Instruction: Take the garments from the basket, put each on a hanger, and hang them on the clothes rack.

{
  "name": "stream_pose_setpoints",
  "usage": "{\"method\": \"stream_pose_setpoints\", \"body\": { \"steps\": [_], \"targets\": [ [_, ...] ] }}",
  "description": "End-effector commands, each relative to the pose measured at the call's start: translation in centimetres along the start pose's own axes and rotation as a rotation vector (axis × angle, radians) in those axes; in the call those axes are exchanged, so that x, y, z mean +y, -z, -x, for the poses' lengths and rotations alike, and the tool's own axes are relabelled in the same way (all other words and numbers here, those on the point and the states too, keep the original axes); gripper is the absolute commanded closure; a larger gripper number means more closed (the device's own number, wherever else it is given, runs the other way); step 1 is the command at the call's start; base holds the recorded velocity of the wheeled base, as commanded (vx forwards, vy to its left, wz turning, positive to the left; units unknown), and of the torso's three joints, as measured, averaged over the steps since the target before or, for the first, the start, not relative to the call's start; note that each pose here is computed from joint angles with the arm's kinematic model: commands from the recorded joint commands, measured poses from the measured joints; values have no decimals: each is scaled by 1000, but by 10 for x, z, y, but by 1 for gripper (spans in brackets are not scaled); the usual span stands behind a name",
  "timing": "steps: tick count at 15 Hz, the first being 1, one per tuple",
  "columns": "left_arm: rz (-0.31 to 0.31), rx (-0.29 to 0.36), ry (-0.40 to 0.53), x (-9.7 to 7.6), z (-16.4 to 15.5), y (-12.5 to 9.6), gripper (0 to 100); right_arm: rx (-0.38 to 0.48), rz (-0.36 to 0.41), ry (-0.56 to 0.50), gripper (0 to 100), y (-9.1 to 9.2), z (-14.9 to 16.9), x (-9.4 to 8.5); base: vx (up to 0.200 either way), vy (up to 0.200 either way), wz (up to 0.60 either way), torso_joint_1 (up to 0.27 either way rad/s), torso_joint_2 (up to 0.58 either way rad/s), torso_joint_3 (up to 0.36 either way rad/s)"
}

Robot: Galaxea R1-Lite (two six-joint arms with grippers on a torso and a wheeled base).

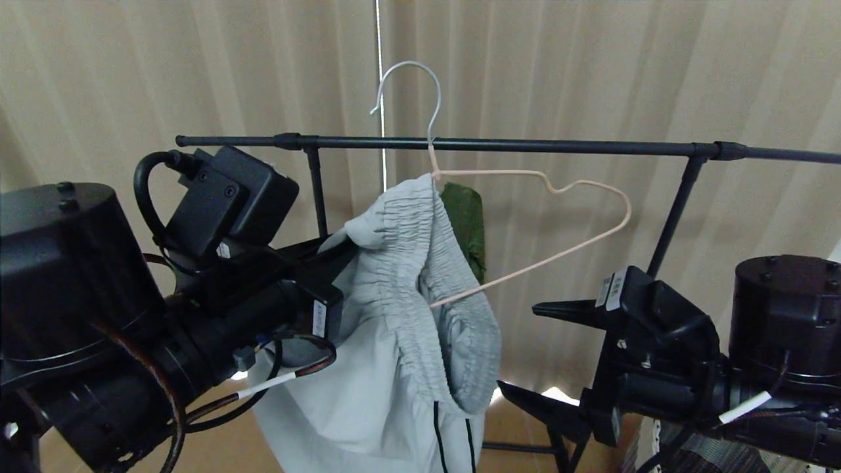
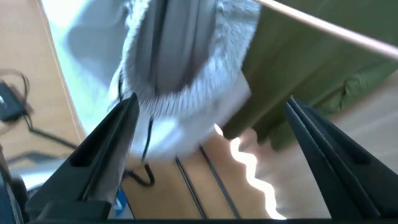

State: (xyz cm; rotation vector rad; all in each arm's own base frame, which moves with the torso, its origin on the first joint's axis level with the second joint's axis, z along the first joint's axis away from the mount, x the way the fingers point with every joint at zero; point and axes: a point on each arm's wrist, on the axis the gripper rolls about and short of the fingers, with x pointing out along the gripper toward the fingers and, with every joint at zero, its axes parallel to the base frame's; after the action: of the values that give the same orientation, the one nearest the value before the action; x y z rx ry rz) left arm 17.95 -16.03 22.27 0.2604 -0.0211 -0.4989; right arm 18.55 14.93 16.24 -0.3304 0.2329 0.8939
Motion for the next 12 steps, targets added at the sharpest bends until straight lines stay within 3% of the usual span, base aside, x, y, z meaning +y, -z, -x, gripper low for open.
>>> {"method": "stream_pose_setpoints", "body": {
  "steps": [1,6,7,12],
  "targets": [
    [3,-13,4,-1,1,-2,100,12,-8,5,0,7,-15,-1,0,0,0,0,0,0],
    [6,-62,39,-9,8,-10,100,22,-7,77,0,12,-30,-4,0,0,0,0,0,0],
    [6,-66,36,-8,8,-11,100,22,-7,77,100,13,-29,-4,0,0,0,0,0,0],
    [-2,-42,3,-2,6,-5,100,36,-18,164,100,16,-18,-12,0,0,0,0,0,0]
  ]
}}
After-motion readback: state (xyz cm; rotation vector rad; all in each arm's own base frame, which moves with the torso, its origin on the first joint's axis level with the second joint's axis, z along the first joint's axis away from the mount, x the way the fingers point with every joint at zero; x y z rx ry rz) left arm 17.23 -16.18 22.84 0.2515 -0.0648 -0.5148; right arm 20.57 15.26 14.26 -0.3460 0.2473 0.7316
